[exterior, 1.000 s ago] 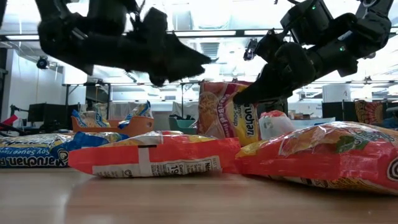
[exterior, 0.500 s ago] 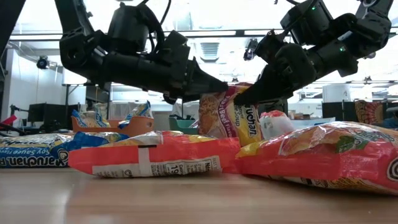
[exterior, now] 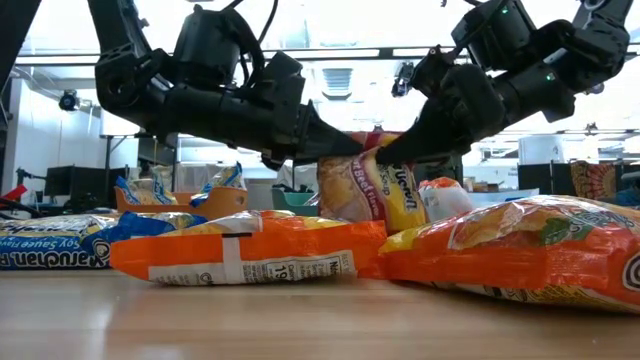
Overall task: Sort Maruchan noodles
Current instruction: Put the red noodle pack into the green bin
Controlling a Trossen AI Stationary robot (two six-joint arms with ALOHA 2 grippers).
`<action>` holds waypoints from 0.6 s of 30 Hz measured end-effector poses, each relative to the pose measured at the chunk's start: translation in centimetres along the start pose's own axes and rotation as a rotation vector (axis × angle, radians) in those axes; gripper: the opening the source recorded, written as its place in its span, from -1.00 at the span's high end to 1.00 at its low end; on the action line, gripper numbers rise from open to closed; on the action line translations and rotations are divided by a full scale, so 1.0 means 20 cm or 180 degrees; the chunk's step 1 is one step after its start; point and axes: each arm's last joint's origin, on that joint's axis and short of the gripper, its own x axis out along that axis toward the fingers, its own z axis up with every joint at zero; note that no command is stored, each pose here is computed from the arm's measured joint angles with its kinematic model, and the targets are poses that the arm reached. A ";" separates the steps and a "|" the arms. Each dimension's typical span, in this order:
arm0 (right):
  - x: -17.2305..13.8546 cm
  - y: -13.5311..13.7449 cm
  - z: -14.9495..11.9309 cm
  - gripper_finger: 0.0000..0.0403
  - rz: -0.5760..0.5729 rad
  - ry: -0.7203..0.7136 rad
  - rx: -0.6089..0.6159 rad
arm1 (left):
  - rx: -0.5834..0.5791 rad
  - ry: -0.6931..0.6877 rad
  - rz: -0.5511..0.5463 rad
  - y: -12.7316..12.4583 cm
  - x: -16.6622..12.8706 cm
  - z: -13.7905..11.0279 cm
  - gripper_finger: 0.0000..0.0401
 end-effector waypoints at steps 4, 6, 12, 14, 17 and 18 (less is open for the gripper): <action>-0.01 0.00 0.01 0.56 -0.0004 -0.0027 0.0130 | 0.0007 0.0005 -0.0002 0.00 0.00 0.00 0.88; -0.02 0.00 0.02 0.46 -0.0002 -0.0043 0.0153 | 0.0009 0.0000 -0.0007 0.00 0.00 0.00 0.96; -0.11 -0.01 0.11 0.15 -0.0029 -0.0178 0.0203 | 0.0085 -0.0101 -0.0010 0.00 -0.02 0.06 0.97; -0.16 -0.02 0.15 0.07 -0.0188 -0.0253 0.0233 | 0.0165 -0.0154 -0.0010 0.00 -0.04 0.10 0.98; -0.25 -0.03 0.21 -0.02 -0.0527 -0.0392 0.0253 | 0.0276 -0.0205 0.0017 0.00 -0.07 0.18 0.98; -0.28 -0.04 0.23 -0.04 -0.0636 -0.0453 0.0265 | 0.0324 -0.0211 0.0087 0.01 -0.08 0.21 0.98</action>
